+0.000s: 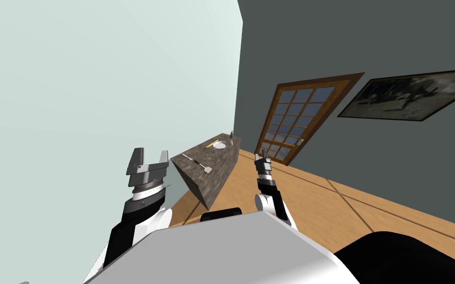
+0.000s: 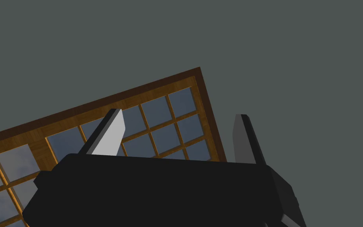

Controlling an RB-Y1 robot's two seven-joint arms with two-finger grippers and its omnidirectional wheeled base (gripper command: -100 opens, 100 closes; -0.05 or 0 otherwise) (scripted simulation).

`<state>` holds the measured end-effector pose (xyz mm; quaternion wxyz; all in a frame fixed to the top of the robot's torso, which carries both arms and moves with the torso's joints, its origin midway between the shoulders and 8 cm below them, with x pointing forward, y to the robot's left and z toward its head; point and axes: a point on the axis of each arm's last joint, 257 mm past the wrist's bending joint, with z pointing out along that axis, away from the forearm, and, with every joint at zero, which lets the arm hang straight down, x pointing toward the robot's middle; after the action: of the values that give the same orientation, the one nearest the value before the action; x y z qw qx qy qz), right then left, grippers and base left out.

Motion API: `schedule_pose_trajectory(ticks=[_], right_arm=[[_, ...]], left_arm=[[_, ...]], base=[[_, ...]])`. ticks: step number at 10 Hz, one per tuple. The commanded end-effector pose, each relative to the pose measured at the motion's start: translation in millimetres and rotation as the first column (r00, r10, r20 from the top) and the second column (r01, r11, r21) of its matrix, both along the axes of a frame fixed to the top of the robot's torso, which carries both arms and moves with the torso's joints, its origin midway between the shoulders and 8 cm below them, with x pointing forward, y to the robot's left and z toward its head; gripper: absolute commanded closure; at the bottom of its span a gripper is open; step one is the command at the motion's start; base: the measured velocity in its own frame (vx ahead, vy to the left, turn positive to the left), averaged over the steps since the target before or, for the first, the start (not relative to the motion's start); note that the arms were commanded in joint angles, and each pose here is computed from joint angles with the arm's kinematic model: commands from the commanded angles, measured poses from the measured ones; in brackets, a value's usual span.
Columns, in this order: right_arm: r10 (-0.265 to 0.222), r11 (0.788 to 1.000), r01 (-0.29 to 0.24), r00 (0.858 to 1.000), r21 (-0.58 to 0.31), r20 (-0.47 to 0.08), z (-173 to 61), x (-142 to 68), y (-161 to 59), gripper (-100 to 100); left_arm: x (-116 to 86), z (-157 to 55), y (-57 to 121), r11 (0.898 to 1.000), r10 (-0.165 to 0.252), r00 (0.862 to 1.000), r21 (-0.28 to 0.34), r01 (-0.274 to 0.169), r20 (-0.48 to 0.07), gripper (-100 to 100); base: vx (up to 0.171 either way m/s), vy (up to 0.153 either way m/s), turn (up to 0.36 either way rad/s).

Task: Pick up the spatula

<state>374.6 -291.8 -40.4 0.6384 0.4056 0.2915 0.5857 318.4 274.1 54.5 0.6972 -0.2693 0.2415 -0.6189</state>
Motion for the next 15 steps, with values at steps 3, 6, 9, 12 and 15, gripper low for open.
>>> schedule_pose_trajectory(ticks=[3,6,9,12,15], right_arm=[[0.0,1.0,0.0,1.0,0.0,0.0,0,0,0,0],[0.0,1.0,0.0,1.0,0.0,0.0,0,0,0,0],[0.0,1.0,0.0,1.0,0.0,0.0,0,0,0,0],[0.0,1.0,0.0,1.0,0.0,0.0,0,0,0,0],[0.0,1.0,0.0,1.0,0.0,0.0,0,0,0,0]], left_arm=[[17,-13,0.9,0.998,-0.01,0.995,0.055,0.015,-0.096,-100],[25,-22,3.3,0.998,-0.006,0.989,0.065,0.016,-0.148,-100],[37,-33,8.7,0.996,0.005,0.975,0.089,0.015,-0.222,-100],[46,-45,13.1,0.995,0.015,0.958,0.098,0.014,-0.286,-100],[56,-57,20.7,0.992,0.033,0.933,0.124,0.012,-0.358,-100]], base=[[-0.003,-0.01,-0.056],[-0.003,-0.007,-0.028],[-0.006,-0.009,-0.045],[-0.007,-0.009,-0.044],[-0.009,-0.01,-0.061]])
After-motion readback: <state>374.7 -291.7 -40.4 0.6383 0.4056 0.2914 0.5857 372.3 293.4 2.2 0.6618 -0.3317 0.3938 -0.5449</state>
